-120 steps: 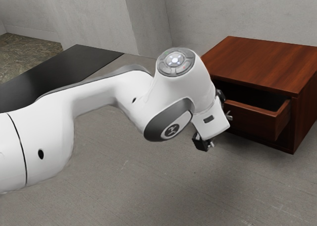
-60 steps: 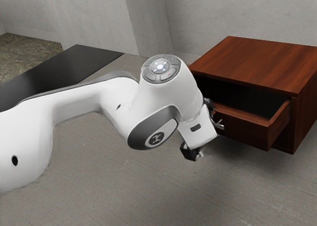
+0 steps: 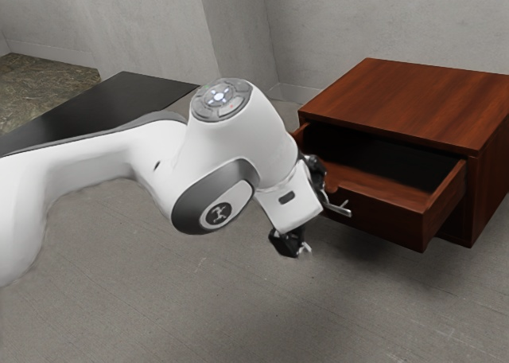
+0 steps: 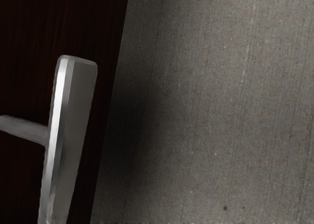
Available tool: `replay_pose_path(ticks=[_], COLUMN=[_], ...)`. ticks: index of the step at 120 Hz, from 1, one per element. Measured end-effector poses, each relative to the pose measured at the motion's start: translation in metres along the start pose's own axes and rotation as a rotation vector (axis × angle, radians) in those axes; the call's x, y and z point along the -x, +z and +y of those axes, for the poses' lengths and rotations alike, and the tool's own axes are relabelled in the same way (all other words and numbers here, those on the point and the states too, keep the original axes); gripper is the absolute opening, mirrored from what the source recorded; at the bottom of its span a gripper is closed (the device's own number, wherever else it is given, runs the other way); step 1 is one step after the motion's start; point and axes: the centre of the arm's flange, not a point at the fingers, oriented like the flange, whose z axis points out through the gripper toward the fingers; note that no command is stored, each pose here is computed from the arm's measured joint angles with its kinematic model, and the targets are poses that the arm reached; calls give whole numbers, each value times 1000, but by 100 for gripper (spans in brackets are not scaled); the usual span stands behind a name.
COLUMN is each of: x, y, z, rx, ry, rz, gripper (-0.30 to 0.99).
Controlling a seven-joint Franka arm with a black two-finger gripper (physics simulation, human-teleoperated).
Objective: Pull the drawer handle with one arm to open the drawer
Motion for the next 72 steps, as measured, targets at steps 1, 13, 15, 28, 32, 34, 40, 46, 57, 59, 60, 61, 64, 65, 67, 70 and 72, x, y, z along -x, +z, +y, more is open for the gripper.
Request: replay_pose_path(ticks=[1, 13, 15, 28, 32, 34, 40, 46, 57, 59, 60, 61, 64, 65, 67, 70, 72], x=[0, 0, -1, -4, -5, -5, -5, -4, -1, 0, 0, 0, 2, 2, 3, 5, 6], y=[-1, -16, -19, -59, -71, -75, -81, -83, -89, -90, -91, -92, -95, -96, -99, -103, -106], z=[0, -6, -8, -32, -38, -41, -44, -45, -48, -48, -48, -48, -49, -50, -50, -52, -52], rx=[-2, -22, -27, -92, -110, -116, -121, -116, -96, -89, -86, -83, -74, -71, -65, -55, -47], ry=[1, 9, 9, -3, -10, -13, -24, -39, -101, -117, -125, -133, -161, -171, -191, -224, -248], rz=[1, 9, 11, 29, 33, 34, 33, 28, 10, 6, 3, 1, -6, -8, -13, -22, -28], gripper=[68, 68, 67, 67, 68, 68, 68, 68, 69, 69, 69, 69, 69, 69, 69, 69, 69])
